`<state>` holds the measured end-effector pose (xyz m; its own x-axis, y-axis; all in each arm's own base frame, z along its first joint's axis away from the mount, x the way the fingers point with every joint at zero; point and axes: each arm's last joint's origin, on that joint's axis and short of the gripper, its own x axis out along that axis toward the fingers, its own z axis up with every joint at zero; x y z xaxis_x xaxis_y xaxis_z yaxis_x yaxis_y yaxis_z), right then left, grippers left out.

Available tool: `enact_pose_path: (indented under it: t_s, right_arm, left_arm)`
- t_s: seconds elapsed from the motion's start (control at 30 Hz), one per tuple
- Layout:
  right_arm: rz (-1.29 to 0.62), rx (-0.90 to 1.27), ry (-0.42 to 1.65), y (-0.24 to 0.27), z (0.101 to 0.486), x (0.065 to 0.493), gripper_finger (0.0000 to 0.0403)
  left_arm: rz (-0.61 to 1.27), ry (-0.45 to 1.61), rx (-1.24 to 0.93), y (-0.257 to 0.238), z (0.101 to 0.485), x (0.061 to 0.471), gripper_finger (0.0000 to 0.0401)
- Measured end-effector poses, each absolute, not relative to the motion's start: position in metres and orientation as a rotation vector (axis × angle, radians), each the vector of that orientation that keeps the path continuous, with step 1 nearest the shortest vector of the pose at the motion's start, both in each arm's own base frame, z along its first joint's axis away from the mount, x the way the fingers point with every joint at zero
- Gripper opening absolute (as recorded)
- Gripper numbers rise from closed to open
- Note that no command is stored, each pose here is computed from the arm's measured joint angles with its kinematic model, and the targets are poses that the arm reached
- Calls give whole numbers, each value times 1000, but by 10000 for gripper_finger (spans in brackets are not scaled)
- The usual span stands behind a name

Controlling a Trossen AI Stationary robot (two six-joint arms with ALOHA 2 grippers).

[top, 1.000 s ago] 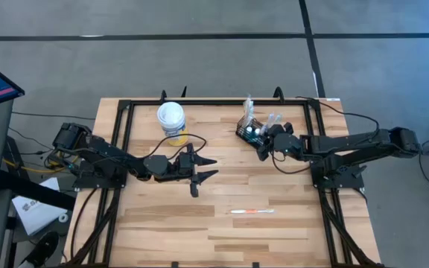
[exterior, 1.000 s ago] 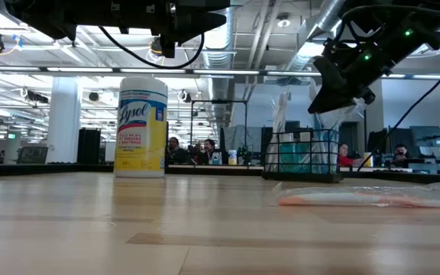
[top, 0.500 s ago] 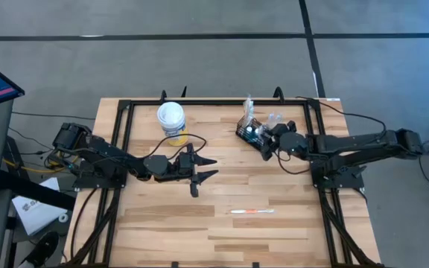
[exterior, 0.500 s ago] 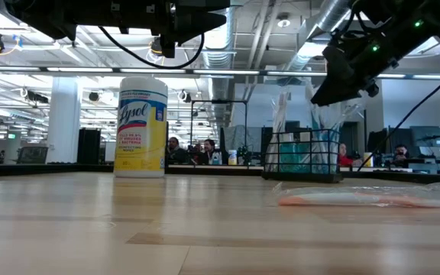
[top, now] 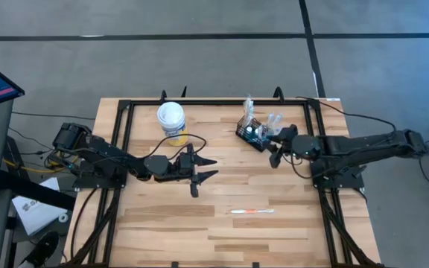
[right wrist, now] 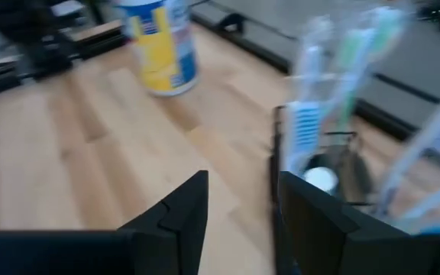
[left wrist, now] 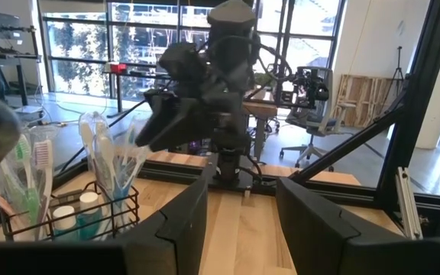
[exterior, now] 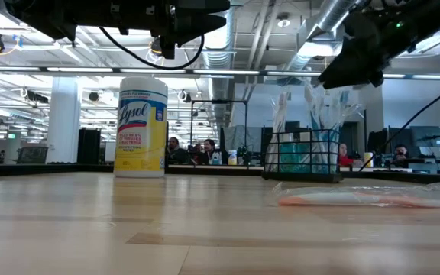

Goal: Pick & Place toothbrushing station
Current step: Put the orange toothbrush into the black wire organizer

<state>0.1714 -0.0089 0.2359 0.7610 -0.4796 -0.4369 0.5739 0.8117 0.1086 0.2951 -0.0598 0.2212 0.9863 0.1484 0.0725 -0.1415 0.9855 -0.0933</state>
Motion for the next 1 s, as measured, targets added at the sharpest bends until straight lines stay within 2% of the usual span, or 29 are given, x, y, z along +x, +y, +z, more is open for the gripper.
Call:
enact_pose_path:
  t_s: [0.57,1.0]
  right_arm:
    - [-143,214,623,48,219,170,126]
    - [-82,304,890,101,175,172,122]
  left_arm:
    - [146,-71,-86,-60,220,295,150]
    - [146,-65,-83,-60,220,295,150]
